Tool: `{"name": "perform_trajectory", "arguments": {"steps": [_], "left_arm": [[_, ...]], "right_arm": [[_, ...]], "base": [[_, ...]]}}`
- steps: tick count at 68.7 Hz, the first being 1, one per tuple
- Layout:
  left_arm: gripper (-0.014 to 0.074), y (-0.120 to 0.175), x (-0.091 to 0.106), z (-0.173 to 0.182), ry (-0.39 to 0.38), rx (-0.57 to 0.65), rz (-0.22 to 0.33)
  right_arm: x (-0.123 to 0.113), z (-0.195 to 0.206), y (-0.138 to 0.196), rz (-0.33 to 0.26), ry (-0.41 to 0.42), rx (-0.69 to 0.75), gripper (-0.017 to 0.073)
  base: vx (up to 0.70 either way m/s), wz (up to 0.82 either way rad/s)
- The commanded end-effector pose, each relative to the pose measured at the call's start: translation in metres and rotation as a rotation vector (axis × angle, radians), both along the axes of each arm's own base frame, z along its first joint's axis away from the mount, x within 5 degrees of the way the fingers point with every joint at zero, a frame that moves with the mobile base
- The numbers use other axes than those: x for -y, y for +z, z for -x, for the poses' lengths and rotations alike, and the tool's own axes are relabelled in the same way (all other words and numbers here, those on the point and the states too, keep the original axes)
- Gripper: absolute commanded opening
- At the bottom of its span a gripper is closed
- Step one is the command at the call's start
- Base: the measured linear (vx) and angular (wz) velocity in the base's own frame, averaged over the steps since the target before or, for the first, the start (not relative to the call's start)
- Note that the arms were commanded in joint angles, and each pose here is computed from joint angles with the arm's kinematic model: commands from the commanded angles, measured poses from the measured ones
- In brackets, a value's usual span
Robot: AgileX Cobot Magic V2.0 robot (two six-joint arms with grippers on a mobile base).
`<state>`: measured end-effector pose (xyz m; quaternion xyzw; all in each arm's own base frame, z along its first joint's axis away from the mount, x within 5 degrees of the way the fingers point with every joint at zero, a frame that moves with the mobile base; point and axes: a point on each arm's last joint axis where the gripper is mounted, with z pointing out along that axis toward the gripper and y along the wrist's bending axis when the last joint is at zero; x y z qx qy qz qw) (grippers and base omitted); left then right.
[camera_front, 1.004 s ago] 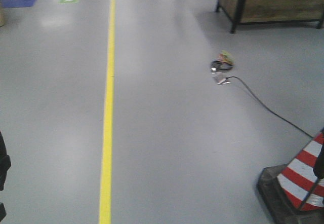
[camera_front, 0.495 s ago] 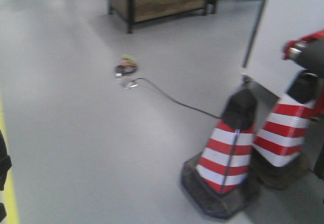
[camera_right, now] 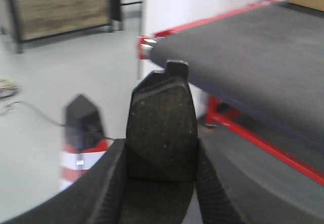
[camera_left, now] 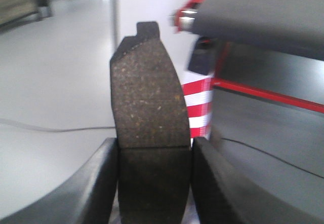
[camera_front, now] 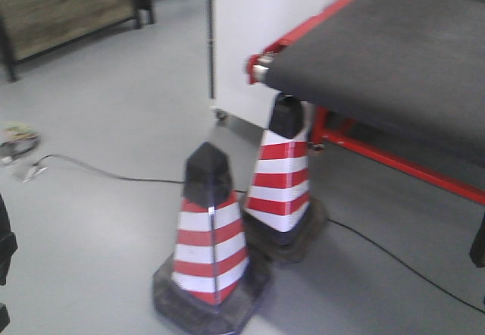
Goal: Move and align brake pads A on conveyor
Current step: 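Turn the base toward the black belt conveyor, then approach the conveyor belt holding both pads above it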
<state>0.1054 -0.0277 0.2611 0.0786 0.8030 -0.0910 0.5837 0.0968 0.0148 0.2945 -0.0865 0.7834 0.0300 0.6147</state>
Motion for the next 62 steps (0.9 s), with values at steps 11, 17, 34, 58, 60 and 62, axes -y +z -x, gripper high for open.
{"name": "perform_trajectory", "arguments": {"steps": [11, 17, 34, 58, 60, 62], "left_arm": [[-0.0006, 0.0178, 0.0022, -0.0033, -0.012, 0.115, 0.034], [-0.0006, 0.0178, 0.0022, -0.0033, -0.012, 0.115, 0.034], [-0.0006, 0.0178, 0.0022, -0.0033, -0.012, 0.115, 0.034], [-0.0006, 0.0178, 0.0022, -0.0033, -0.012, 0.115, 0.034], [-0.0006, 0.0178, 0.0022, -0.0033, -0.012, 0.115, 0.034], [-0.0006, 0.0178, 0.0022, -0.0033, -0.012, 0.115, 0.034]], "right_arm": [[0.0019, -0.0021, 0.0185, -0.003, -0.022, 0.120, -0.0004], [0.0019, -0.0021, 0.0185, -0.003, -0.022, 0.120, -0.0004], [0.0019, -0.0021, 0.0185, -0.003, -0.022, 0.120, -0.0004], [0.0019, -0.0021, 0.0185, -0.003, -0.022, 0.120, -0.0004], [0.0019, -0.0021, 0.0185, -0.003, -0.022, 0.120, -0.0004], [0.0019, -0.0021, 0.0185, -0.003, -0.022, 0.120, -0.0004]], "base": [[0.18, -0.78], [0.16, -0.80], [0.14, -0.77], [0.11, -0.56], [0.12, -0.32], [0.12, -0.29]]}}
